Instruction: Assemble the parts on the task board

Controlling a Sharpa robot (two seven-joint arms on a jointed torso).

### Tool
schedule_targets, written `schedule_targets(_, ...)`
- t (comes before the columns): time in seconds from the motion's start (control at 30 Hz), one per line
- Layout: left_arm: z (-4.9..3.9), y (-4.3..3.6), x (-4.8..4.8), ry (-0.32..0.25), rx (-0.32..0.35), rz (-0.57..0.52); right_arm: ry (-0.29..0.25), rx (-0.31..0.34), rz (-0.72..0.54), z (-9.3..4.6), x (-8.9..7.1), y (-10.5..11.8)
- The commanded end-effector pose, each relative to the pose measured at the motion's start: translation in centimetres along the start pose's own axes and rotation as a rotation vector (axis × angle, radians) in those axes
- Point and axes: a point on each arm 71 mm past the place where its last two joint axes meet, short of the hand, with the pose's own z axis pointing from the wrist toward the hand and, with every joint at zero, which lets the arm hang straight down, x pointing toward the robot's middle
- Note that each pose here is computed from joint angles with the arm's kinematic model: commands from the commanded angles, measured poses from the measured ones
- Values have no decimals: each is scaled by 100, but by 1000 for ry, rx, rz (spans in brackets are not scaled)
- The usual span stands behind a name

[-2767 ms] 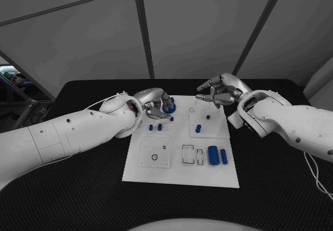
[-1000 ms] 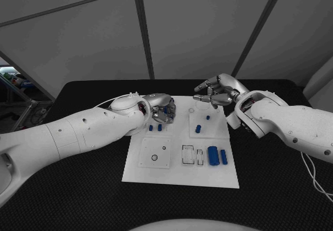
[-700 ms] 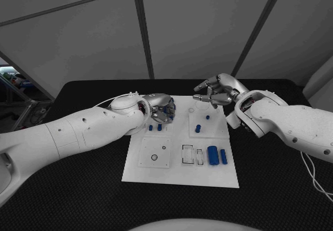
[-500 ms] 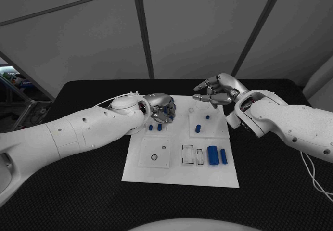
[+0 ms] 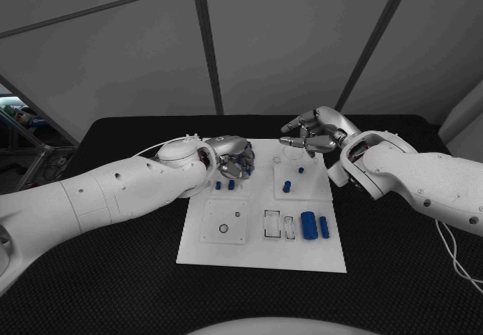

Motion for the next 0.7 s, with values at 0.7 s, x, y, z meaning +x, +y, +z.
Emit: schedule_targets(0.7,-304,179,-360,-64,-19,-63,-6,-7,0,7,-16,-4)
